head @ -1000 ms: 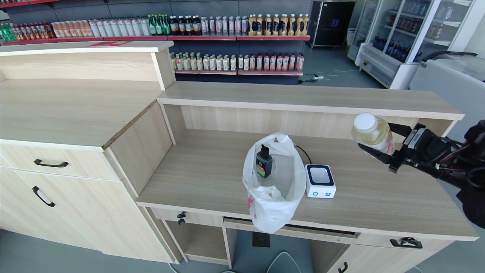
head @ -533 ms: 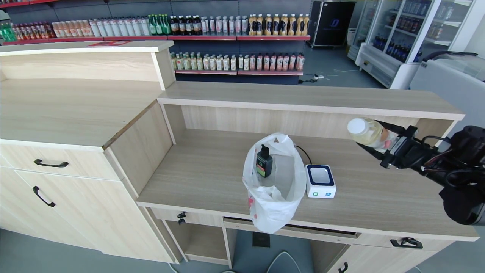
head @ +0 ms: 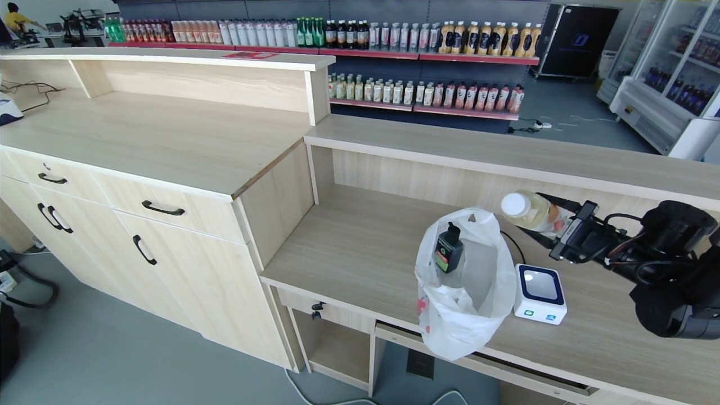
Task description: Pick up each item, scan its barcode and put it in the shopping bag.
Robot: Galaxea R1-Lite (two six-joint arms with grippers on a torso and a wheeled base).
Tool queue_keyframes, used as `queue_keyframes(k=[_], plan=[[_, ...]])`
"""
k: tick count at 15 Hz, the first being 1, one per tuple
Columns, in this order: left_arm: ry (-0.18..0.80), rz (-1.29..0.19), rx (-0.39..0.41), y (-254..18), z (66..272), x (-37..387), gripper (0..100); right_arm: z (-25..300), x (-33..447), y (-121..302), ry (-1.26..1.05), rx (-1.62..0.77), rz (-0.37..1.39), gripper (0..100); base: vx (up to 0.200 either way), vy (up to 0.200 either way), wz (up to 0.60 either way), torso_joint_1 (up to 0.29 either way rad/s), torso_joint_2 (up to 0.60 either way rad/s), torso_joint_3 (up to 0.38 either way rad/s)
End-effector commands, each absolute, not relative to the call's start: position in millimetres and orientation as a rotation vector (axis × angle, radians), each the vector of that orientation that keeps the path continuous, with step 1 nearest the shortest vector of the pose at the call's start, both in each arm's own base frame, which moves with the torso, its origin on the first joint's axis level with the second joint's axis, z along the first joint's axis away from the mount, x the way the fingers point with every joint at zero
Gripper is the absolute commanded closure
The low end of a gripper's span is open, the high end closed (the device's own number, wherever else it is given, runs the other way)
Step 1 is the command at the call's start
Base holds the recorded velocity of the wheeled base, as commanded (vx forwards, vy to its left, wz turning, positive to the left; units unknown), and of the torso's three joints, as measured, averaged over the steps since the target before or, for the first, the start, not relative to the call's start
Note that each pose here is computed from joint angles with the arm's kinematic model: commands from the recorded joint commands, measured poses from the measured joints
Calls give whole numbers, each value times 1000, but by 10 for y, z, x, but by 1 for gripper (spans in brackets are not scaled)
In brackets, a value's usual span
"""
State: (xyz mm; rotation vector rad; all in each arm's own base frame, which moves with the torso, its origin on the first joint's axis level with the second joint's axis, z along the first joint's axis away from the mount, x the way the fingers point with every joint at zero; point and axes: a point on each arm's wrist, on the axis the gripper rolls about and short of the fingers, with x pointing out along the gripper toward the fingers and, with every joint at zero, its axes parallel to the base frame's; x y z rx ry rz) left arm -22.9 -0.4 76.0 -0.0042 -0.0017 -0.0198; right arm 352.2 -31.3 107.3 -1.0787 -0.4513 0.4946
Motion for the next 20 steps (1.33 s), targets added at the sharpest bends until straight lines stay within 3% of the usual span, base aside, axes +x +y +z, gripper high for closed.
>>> queue_keyframes(k=[1, 12, 20], plan=[[-3, -20, -5, -4, 761, -229, 0, 763, 3612, -338, -388, -1046, 545, 100, 0, 0, 0, 0, 0, 0], [-3, -18, -5, -4, 761, -229, 0, 601, 3745, -760, -401, -907, 678, 100, 0, 0, 0, 0, 0, 0], [-3, -20, -5, -4, 761, -229, 0, 412, 3865, -1071, -427, -937, 703, 100, 0, 0, 0, 0, 0, 0]])
